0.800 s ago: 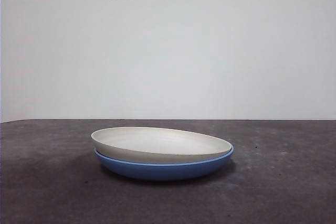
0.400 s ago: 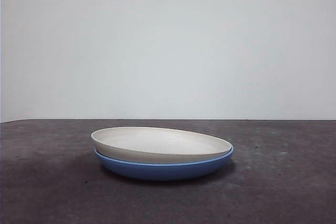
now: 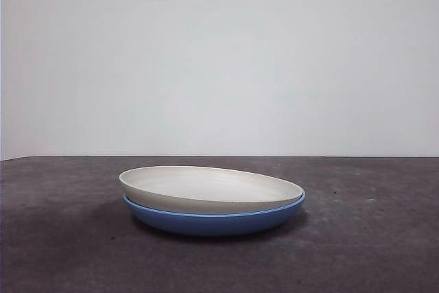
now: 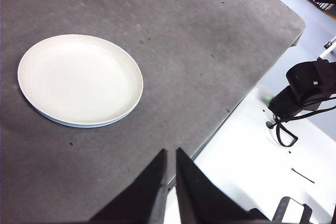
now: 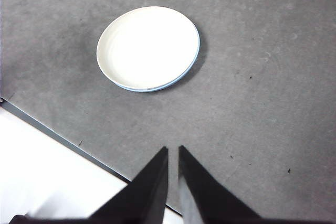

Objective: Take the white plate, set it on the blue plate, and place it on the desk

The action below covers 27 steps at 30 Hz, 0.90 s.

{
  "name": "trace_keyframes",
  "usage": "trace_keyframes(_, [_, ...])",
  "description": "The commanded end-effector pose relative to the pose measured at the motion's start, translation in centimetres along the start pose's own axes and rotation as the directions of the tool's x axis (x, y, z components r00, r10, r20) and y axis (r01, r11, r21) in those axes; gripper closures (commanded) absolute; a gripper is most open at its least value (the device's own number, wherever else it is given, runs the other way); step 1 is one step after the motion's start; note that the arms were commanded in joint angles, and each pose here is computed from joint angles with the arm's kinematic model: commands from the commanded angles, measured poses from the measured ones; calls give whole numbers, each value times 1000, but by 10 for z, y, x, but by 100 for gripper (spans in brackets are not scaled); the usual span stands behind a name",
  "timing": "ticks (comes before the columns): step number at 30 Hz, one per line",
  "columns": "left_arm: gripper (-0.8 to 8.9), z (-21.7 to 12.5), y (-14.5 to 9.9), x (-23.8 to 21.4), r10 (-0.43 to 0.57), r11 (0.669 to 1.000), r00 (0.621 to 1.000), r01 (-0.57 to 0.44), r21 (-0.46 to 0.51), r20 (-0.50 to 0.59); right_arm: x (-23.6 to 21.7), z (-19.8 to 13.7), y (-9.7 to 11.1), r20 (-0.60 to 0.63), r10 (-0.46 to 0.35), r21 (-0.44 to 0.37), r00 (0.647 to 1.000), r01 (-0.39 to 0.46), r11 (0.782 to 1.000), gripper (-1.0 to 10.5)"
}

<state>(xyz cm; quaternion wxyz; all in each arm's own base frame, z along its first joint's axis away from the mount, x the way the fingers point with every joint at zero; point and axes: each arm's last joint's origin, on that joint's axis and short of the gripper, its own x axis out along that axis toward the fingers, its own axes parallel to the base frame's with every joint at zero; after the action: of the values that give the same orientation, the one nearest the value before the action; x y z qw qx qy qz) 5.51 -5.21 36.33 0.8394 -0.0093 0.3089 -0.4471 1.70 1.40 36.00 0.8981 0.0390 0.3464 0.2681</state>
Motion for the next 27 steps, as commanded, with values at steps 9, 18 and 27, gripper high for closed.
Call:
trace_keyframes(9, [788,3,-1,-1,-5,1000,1000,5,15,19,-2,3,1,17,13,-3,1000,-12,1000,918])
trace_keyframes(18, [788,-4,18,0,170,982,982,-162,-92,86,-2,3,1,17,13,-3,1000,-12,1000,918])
trace_keyframes(27, [786,-63,57,19,466,883,851,-428,-193,243,-2,3,1,17,13,-3,1000,-12,1000,918])
